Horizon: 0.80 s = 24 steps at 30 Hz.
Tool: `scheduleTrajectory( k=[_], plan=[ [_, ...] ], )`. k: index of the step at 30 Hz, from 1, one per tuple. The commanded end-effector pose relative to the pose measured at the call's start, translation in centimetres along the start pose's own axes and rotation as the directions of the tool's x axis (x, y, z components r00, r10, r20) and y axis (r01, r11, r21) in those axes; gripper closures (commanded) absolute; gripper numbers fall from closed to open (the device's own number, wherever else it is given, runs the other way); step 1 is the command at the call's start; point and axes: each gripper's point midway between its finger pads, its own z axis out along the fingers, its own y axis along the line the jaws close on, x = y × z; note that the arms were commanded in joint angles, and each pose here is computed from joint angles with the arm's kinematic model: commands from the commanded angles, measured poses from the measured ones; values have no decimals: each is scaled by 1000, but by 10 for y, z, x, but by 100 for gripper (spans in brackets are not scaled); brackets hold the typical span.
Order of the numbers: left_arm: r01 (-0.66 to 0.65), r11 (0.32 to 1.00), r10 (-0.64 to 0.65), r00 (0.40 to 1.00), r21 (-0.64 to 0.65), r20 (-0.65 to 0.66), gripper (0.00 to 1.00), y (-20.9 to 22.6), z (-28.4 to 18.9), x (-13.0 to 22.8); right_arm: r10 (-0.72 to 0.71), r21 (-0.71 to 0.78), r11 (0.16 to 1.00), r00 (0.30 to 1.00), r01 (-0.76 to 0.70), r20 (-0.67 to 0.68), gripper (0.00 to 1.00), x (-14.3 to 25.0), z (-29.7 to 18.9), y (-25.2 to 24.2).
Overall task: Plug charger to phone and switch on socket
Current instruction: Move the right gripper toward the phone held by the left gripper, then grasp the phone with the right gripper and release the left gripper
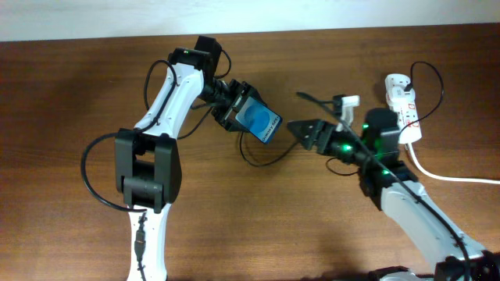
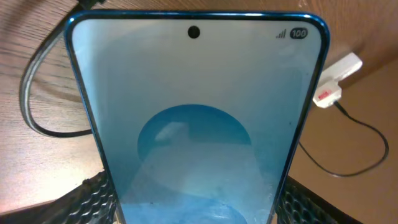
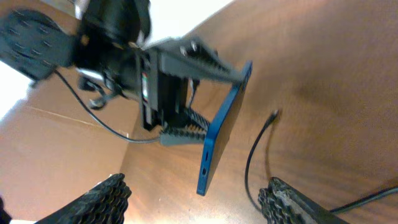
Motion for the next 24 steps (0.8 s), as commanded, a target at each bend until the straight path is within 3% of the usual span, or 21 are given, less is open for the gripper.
scheduleTrajectory(
  k=[1, 4, 13, 16, 24],
  plan=[
    [25, 1000, -25, 999, 1, 20, 100, -7, -1, 3, 64, 81, 994, 997, -66, 33, 28, 6, 21, -3],
    [70, 997, -68, 996, -31, 56, 100, -4, 5, 3, 78, 181, 980, 996, -83, 35, 29, 18, 29, -11],
    [-9, 996, 13, 999, -84, 44, 100, -20, 52, 45, 110, 345, 932, 993, -115, 32, 34, 32, 29, -43],
    [-6, 995, 10, 999, -95, 35, 100, -20, 59, 53, 62, 394, 917, 998, -60, 7, 35, 40, 34, -53],
    [8, 998, -11, 999, -69, -43, 100, -24, 59, 67, 6, 431, 902, 999, -26, 49, 53, 35, 37, -55]
  ],
)
